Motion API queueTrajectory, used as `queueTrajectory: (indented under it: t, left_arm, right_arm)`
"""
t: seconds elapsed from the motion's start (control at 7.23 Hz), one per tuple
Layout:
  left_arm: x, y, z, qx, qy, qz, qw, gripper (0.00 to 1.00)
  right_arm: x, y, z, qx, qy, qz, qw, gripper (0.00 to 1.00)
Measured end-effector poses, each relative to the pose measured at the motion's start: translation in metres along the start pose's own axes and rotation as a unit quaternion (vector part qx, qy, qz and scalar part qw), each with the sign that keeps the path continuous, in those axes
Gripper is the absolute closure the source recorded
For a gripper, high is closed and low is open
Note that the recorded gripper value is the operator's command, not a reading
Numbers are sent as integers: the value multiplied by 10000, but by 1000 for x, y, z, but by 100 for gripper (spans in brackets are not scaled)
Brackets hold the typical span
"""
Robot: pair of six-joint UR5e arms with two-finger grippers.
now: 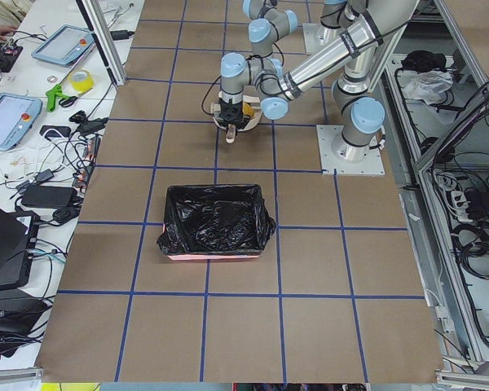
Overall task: Sweep and dump trash into bin
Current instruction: 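Sweep the yellow potato into the dustpan with the right-held brush, then carry the loaded dustpan over the bin with left gripper while right withdraws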
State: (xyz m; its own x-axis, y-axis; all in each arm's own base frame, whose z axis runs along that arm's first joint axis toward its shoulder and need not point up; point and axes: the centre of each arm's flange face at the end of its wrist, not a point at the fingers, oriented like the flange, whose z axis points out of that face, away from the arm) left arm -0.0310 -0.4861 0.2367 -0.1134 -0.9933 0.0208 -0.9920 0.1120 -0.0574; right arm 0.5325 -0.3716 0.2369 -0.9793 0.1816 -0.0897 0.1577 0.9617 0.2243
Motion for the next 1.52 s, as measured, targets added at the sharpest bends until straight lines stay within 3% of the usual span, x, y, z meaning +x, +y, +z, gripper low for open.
queueTrajectory:
  t: [0.14,0.55,0.83,1.11,1.52]
  left_arm:
    - [0,0,-1,2,7,-1,10000,100]
    - [2,-1,-3,-13,65,8,10000,100]
    - [3,-1,-4,-15,80,18,10000,100]
    - [9,0,-13,-174,209,-51,9996,100]
    - [25,2,-34,-656,364,-324,9967,100]
  right_arm:
    - [-10,-5,-6,11,-50,-83,10000,100]
    - [-7,-5,-27,-69,135,-127,9998,99]
    - [19,-3,-58,-130,521,-186,9984,99]
    - [79,-24,-122,-329,706,-249,9966,99]
    - [227,-97,-210,-626,843,-600,9927,99]
